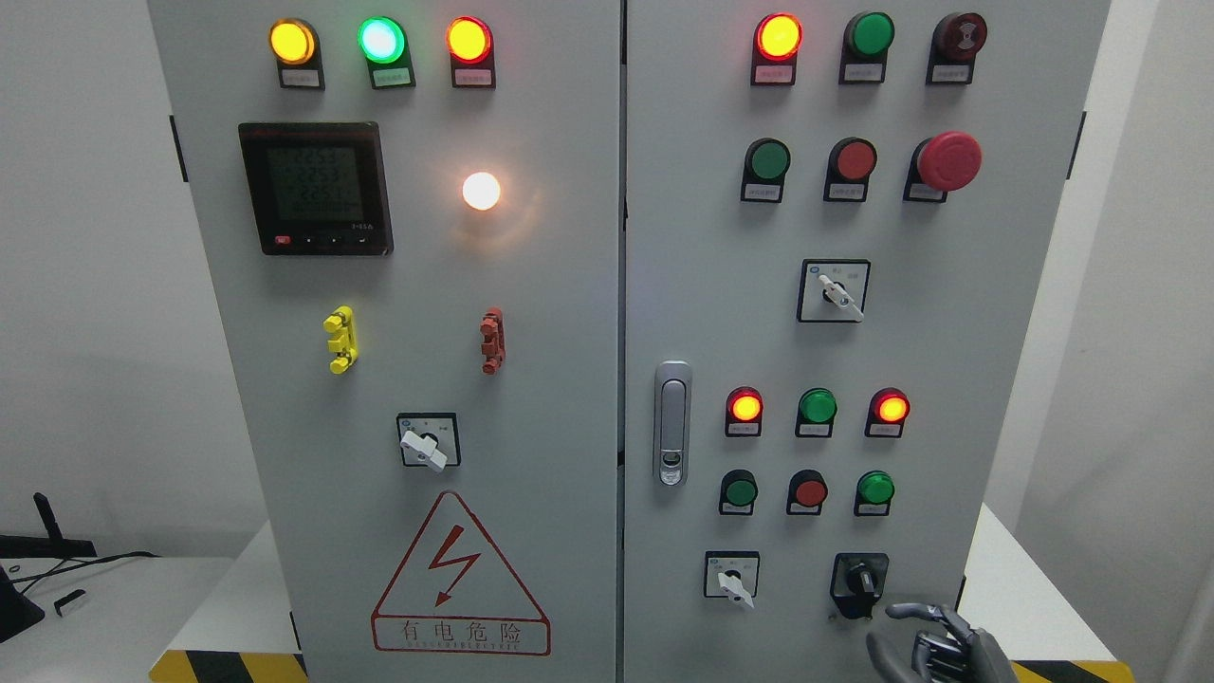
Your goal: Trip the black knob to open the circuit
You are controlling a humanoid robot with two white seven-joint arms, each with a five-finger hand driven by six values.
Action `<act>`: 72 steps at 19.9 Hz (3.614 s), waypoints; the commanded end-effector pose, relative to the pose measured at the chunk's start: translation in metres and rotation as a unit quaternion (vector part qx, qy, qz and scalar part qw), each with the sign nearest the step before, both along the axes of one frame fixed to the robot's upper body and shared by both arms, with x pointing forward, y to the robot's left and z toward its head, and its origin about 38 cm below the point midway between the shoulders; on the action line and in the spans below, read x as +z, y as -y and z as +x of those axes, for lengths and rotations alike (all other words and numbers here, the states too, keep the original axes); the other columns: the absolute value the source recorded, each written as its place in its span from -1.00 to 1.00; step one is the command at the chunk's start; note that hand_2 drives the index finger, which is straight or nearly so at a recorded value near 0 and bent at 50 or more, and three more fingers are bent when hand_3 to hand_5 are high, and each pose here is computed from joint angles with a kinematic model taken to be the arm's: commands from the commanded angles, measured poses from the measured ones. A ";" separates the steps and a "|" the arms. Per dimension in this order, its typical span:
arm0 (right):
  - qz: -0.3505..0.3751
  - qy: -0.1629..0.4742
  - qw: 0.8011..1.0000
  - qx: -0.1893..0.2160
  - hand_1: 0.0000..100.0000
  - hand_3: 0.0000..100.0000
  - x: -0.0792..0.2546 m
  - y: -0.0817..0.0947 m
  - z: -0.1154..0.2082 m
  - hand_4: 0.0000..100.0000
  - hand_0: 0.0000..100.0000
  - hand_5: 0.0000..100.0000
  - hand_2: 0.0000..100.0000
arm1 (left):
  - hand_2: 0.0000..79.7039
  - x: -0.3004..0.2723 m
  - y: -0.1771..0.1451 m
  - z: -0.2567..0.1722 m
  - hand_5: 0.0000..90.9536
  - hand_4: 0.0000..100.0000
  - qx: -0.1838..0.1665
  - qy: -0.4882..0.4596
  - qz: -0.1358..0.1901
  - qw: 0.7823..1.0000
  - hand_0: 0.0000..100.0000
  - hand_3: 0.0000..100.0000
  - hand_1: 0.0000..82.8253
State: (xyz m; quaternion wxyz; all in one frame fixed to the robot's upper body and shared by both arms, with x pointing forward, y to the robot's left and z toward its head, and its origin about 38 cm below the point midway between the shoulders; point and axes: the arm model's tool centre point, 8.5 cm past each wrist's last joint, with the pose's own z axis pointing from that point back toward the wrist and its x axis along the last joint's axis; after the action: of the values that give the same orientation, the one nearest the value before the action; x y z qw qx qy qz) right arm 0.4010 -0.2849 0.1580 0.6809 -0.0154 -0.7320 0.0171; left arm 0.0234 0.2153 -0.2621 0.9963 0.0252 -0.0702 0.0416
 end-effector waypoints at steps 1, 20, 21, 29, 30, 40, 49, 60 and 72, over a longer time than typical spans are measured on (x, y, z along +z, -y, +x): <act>0.001 -0.002 1.000 0.015 0.62 1.00 -0.001 -0.013 0.003 1.00 -0.49 0.84 -0.11 | -1.00 0.000 0.000 0.000 -1.00 -1.00 -0.015 0.000 0.000 1.000 -0.76 -1.00 -0.06; 0.005 -0.014 1.000 0.009 0.45 1.00 -0.008 -0.011 0.013 1.00 -0.48 0.85 -0.08 | -1.00 0.000 0.001 0.000 -1.00 -1.00 -0.015 0.000 -0.001 1.000 -0.76 -1.00 -0.06; 0.005 -0.014 1.000 0.008 0.45 1.00 -0.008 -0.010 0.013 1.00 -0.49 0.85 -0.08 | -1.00 0.000 0.000 0.000 -1.00 -1.00 -0.015 0.000 0.000 1.000 -0.76 -1.00 -0.06; 0.009 -0.016 1.000 0.015 0.45 1.00 -0.011 -0.024 0.013 1.00 -0.49 0.85 -0.08 | -1.00 0.000 0.000 0.000 -1.00 -1.00 -0.015 0.000 0.000 1.000 -0.76 -1.00 -0.06; 0.009 -0.014 1.000 0.014 0.45 1.00 -0.009 -0.024 0.013 1.00 -0.49 0.85 -0.08 | -1.00 0.000 0.000 0.000 -1.00 -1.00 -0.015 0.000 0.000 1.000 -0.76 -1.00 -0.06; 0.012 -0.006 0.999 0.033 0.45 1.00 -0.003 -0.041 0.015 1.00 -0.48 0.85 -0.08 | -1.00 0.000 0.000 0.000 -1.00 -1.00 -0.015 0.000 0.000 1.000 -0.76 -1.00 -0.06; 0.014 -0.004 0.999 0.035 0.45 1.00 -0.002 -0.043 0.014 1.00 -0.48 0.85 -0.09 | -1.00 0.000 0.000 0.000 -1.00 -1.00 -0.015 0.000 0.000 1.000 -0.76 -1.00 -0.06; 0.015 -0.005 1.000 0.027 0.46 1.00 -0.003 -0.038 0.014 1.00 -0.48 0.85 -0.11 | -1.00 0.000 0.000 0.000 -1.00 -1.00 -0.015 0.000 0.000 1.000 -0.76 -1.00 -0.06; 0.013 -0.006 1.000 0.025 0.46 1.00 -0.004 -0.036 0.013 1.00 -0.48 0.85 -0.12 | -1.00 0.000 0.001 0.000 -1.00 -1.00 -0.015 0.000 -0.001 1.000 -0.76 -1.00 -0.06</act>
State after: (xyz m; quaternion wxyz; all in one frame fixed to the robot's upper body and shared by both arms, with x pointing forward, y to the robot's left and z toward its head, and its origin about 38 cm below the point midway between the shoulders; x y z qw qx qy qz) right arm 0.4145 -0.2477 0.1540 0.6846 0.0140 -0.7283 0.0259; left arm 0.0234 0.2153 -0.2621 0.9963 0.0252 -0.0702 0.0416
